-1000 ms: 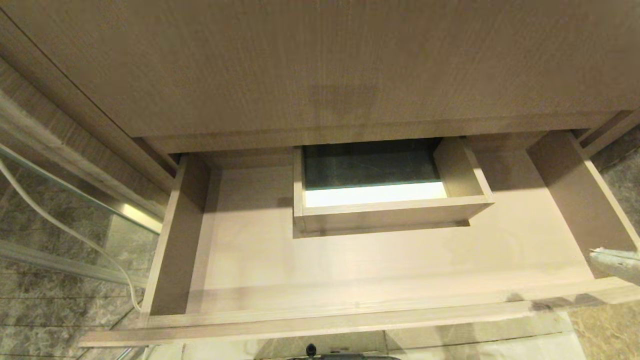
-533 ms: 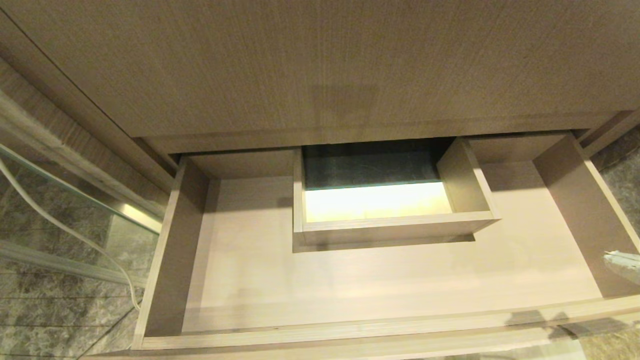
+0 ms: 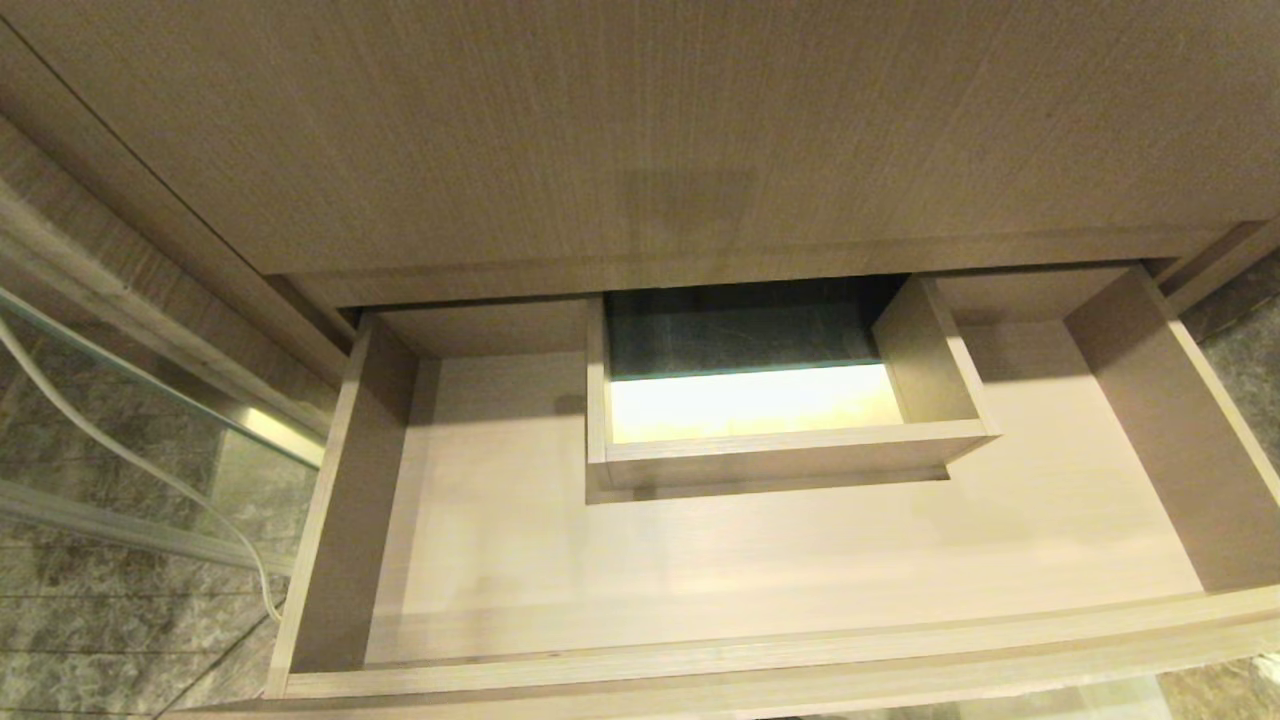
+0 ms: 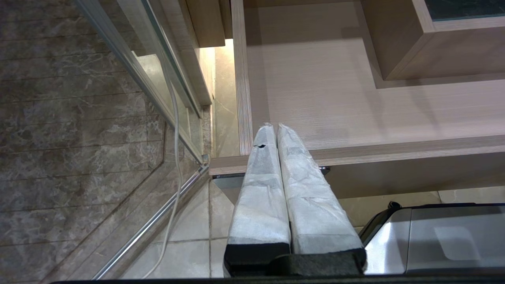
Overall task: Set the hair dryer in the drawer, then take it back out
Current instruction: Pick up the hairdryer
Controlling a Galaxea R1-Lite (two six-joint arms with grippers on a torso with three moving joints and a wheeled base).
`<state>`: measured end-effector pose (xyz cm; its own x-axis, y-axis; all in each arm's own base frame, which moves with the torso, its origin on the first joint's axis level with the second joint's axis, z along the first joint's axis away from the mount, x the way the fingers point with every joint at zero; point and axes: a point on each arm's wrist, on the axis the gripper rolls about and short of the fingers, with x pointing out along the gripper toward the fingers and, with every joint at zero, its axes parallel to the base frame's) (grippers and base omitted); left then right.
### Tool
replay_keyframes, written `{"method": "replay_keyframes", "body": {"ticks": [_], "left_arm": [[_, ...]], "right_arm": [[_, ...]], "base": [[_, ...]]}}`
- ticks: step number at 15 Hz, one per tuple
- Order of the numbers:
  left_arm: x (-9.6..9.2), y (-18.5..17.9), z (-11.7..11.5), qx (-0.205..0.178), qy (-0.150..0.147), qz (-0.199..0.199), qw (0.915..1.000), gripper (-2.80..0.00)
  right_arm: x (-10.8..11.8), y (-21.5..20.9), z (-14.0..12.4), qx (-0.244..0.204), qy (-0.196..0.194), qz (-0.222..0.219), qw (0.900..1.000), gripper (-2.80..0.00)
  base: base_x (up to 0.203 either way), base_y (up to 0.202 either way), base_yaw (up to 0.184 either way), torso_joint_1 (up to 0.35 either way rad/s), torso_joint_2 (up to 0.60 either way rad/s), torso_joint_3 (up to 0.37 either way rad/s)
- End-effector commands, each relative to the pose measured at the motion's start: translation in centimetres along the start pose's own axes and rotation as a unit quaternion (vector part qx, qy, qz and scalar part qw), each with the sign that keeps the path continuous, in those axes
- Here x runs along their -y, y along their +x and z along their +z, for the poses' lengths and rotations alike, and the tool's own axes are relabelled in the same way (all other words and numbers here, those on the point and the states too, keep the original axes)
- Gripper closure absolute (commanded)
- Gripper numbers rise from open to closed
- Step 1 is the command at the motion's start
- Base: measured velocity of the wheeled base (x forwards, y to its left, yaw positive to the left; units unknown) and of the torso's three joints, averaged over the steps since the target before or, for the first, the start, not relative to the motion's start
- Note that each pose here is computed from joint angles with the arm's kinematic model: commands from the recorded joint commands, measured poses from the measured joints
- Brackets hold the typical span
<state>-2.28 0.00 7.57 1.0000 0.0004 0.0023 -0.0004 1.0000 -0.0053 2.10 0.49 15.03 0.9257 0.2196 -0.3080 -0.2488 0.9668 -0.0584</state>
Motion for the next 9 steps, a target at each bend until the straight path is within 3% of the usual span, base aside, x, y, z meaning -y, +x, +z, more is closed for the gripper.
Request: {"method": "replay_keyframes", "body": {"ticks": [1,5,7,9], "left_arm": [[0.0,0.0,0.0,0.0,0.0,0.0,1.0,0.0],[0.0,0.0,0.0,0.0,0.0,0.0,1.0,0.0],[0.0,0.0,0.0,0.0,0.0,0.0,1.0,0.0],[0.0,0.0,0.1,0.0,0.0,0.0,1.0,0.0]], "right_arm": [[-0.8,-1.7,-2.7,0.053,-0.01,-0.014,0.998,0.0],[-1.0,-1.7,-7.3,0.065,0.001,-0.101,0.993,0.0],[-1.2,-2.3,-8.0,0.114,-0.003,-0.113,0.987,0.0],[-1.1,-2.1,-8.3,0.135,0.01,-0.116,0.984,0.0]], "base": [[0.0,0.0,0.0,0.0,0.0,0.0],[0.0,0.0,0.0,0.0,0.0,0.0],[0.0,0.0,0.0,0.0,0.0,0.0],[0.0,0.0,0.0,0.0,0.0,0.0]]}}
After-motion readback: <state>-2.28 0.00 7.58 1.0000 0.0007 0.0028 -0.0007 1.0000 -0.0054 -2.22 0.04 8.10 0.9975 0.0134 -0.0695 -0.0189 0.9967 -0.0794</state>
